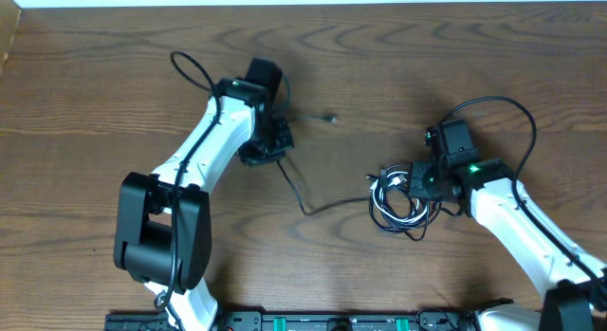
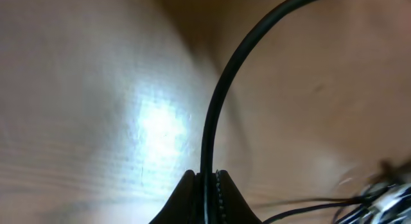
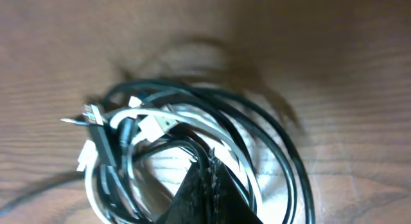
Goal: Untangle cables
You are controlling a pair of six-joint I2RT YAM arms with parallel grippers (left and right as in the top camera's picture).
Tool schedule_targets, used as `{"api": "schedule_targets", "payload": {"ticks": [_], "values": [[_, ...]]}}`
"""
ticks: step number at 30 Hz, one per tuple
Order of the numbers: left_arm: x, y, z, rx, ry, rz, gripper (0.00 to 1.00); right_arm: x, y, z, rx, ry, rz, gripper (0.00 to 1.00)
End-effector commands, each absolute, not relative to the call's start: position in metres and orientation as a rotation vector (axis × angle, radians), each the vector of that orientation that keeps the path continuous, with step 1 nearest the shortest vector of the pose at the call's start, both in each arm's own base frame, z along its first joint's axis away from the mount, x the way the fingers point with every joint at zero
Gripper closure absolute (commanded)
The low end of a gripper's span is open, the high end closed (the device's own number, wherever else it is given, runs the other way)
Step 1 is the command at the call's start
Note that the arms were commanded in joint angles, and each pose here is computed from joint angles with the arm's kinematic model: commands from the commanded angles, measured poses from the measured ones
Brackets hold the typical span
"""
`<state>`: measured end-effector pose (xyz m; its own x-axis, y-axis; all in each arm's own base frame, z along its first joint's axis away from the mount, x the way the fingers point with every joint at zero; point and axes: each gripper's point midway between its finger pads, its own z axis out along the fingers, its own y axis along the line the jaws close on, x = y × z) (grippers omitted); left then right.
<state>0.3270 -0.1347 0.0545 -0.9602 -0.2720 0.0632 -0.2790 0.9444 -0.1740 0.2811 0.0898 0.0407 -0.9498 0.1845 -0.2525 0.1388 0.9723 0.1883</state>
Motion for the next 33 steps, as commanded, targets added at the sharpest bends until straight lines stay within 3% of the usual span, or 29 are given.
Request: {"api": "schedule_targets", "payload": {"ticks": [1,6,10,16,19,23,24,33], "values": [[0.303,-0.144,0.043,0.425,-2.966,0.332,0.92,0.268,0.090,0.017,0.274,2.934,0.226,0.99],[0.285,-0.148,0.029,0.383,-2.937,0.300,0.92,0.279,0.093,-0.008,0.275,2.944,0.222,0.99],[0.273,-0.152,0.024,0.347,-2.918,0.278,0.84,0.309,0.101,-0.018,0.205,2.852,0.256,0.99],[0.260,-0.160,0.020,0.289,-2.903,0.255,0.83,0.357,0.111,-0.016,0.007,2.661,0.275,0.99],[0.257,-0.164,0.020,0.267,-2.904,0.252,0.71,0.379,0.114,-0.004,-0.032,2.557,0.287,0.99],[0.259,-0.166,0.024,0.137,-2.925,0.270,0.35,0.397,0.136,0.020,-0.104,2.482,0.441,0.99],[0.262,-0.165,0.028,0.122,-2.930,0.274,0.31,0.399,0.145,0.028,-0.148,2.467,0.498,0.99],[0.310,-0.148,0.095,0.095,-3.094,0.172,0.19,0.403,0.165,0.059,-0.203,2.537,0.622,0.99]]}}
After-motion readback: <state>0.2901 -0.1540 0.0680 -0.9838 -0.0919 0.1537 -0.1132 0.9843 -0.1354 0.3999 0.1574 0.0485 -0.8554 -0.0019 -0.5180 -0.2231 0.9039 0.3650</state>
